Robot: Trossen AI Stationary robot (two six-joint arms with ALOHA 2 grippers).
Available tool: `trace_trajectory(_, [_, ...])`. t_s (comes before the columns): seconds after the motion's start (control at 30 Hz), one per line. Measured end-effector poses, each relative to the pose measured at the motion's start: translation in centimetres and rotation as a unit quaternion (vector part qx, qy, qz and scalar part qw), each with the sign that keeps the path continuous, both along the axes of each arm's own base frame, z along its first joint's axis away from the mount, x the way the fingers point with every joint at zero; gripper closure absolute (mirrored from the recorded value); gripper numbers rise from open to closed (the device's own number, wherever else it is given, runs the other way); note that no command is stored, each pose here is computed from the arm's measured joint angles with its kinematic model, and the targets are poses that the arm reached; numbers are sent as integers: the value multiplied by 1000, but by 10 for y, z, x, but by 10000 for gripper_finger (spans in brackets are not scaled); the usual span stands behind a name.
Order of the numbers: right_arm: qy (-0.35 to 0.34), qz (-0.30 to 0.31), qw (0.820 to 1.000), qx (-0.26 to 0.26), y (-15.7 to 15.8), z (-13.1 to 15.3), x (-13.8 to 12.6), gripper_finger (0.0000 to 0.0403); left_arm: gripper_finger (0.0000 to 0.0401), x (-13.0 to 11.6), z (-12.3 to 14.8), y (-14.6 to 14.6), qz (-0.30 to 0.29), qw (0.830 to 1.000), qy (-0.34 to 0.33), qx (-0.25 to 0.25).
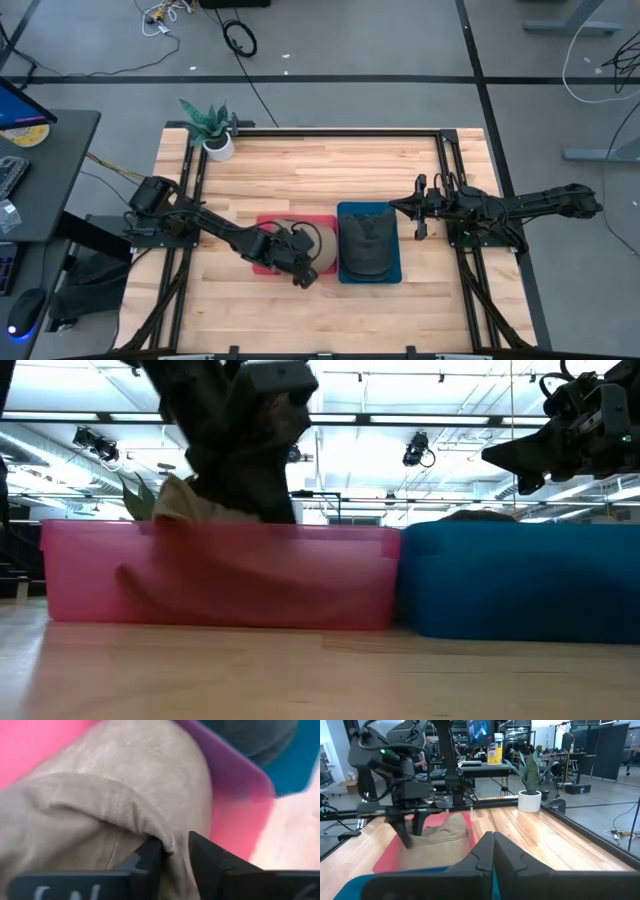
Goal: Pick & Place hat
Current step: Put the brown cap into the red bin
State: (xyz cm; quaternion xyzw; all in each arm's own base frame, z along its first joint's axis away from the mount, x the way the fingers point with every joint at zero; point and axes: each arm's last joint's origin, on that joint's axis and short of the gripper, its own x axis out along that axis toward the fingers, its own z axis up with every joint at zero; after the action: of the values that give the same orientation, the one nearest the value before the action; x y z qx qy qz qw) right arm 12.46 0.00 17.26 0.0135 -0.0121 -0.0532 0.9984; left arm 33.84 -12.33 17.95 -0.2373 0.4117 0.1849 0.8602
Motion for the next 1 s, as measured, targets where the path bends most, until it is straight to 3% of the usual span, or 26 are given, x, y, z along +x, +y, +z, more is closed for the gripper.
trace_trajectory(0.3, [0, 0, 1000, 0, 0, 0, 0, 390, 231, 16, 38, -5, -14, 1000, -24, 4])
trace_trajectory(0.47, [0, 0, 1000, 0, 0, 0, 0, 390, 229, 16, 53, -7, -9, 1000, -13, 13])
trace_trajectory(0.63, [0, 0, 1000, 0, 0, 0, 0, 390, 236, 9, 51, -12, 1, 1000, 10, 12])
trace_trajectory(1.0, [1, 0, 1000, 0, 0, 0, 0, 390, 240, -13, 48, -52, -63, 998, 30, 4])
